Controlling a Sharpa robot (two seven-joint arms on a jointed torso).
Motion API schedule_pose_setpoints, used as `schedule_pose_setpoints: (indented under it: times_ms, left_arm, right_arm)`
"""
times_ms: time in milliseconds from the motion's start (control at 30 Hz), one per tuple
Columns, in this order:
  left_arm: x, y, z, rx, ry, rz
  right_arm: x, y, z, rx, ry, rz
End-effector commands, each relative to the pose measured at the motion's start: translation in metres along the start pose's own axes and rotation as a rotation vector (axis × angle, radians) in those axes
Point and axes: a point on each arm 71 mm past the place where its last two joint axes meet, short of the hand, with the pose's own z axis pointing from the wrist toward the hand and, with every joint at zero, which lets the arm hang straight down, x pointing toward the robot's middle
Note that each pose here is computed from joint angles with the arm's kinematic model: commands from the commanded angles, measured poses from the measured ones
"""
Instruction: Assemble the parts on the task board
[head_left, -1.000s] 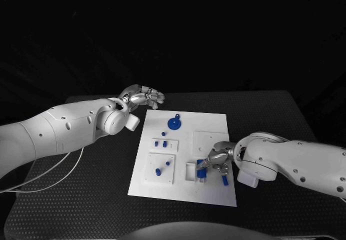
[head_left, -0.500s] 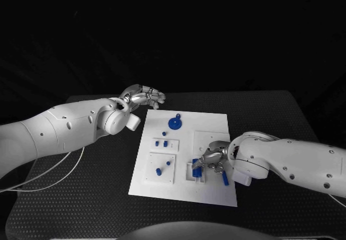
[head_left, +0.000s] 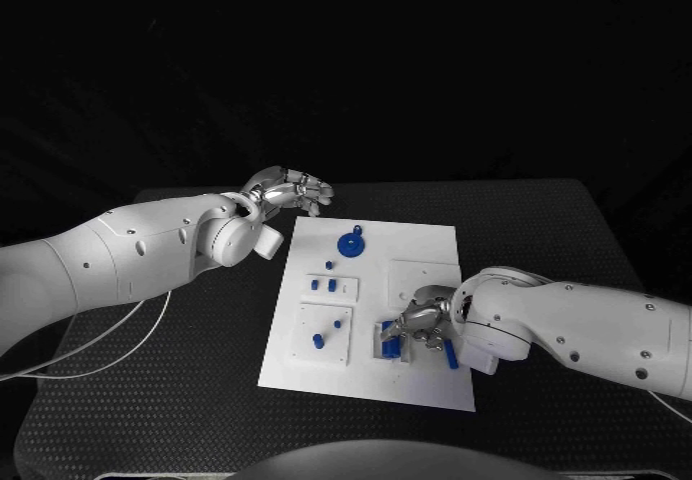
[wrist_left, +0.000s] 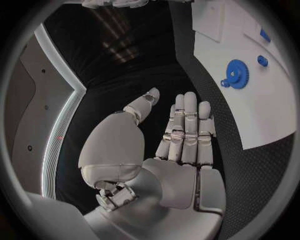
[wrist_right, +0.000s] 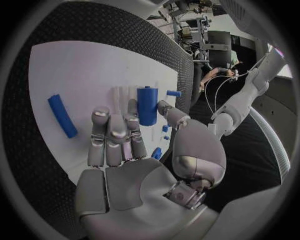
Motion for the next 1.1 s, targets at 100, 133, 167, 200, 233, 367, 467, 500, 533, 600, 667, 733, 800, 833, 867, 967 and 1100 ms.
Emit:
schedule_pose_setpoints:
  times_ms: [100,133,167,200,233,367,467,500,533,600,667,733,800,833,867,967,1100]
  left_arm:
    - [0.0023,-0.0015,0.0004,0.007,0.019,-0.003]
    - [0.0024,-0.0015,0.0004,0.007,0.019,-0.003]
    - [0.0024,-0.0015,0.0004,0.007,0.019,-0.003]
    - [0.0024,-0.0015,0.0004,0.007,0.019,-0.003]
    - [0.0023,-0.0015,0.0004,0.007,0.018,-0.003]
    - [0.0023,-0.0014,0.0003,0.006,0.019,-0.003]
    - [0.0021,-0.0014,0.0002,0.006,0.019,-0.003]
    - [0.0021,-0.0014,0.0002,0.006,0.019,-0.003]
    - [0.002,-0.0014,0.0001,0.006,0.018,-0.003]
    - [0.002,-0.0013,0.0001,0.005,0.019,-0.003]
    - [0.0019,-0.0013,0.0001,0.005,0.018,-0.002]
    - [0.0019,-0.0013,0.0001,0.005,0.018,-0.002]
    - [0.002,-0.0013,0.0001,0.005,0.018,-0.002]
    - [0.002,-0.0013,0.0001,0.005,0.018,-0.002]
    - [0.002,-0.0013,0.0001,0.005,0.018,-0.002]
    - [0.0017,-0.0012,0.0,0.005,0.017,-0.002]
    - [0.002,-0.0012,0.0001,0.005,0.019,-0.002]
  right_arm:
    - [0.0048,-0.001,0.0024,0.002,0.014,-0.023]
    - [0.0048,-0.0011,0.0029,0.001,0.011,-0.021]
    - [0.0051,-0.0011,0.0032,0.001,0.011,-0.023]
    - [0.0053,-0.0013,0.0034,0.001,0.012,-0.024]
    - [0.0056,-0.0012,0.0035,0.002,0.013,-0.025]
    - [0.0071,-0.0014,0.0042,0.002,0.02,-0.025]
    - [0.0078,-0.002,0.0052,0.004,0.019,-0.026]
    - [0.0081,-0.0026,0.0056,0.005,0.02,-0.028]
    - [0.0084,-0.0028,0.0058,0.005,0.02,-0.028]
    - [0.0088,-0.0031,0.0061,0.005,0.02,-0.028]
    - [0.009,-0.0031,0.0062,0.004,0.017,-0.031]
    - [0.0088,-0.003,0.0062,0.004,0.013,-0.034]
    - [0.0083,-0.0034,0.0062,0.004,0.008,-0.036]
    - [0.0081,-0.0036,0.0063,0.004,0.008,-0.036]
    - [0.0081,-0.0036,0.0063,0.005,0.008,-0.036]
    - [0.0082,-0.0038,0.0063,0.005,0.01,-0.038]
    - [0.0088,-0.0036,0.0063,0.004,0.017,-0.043]
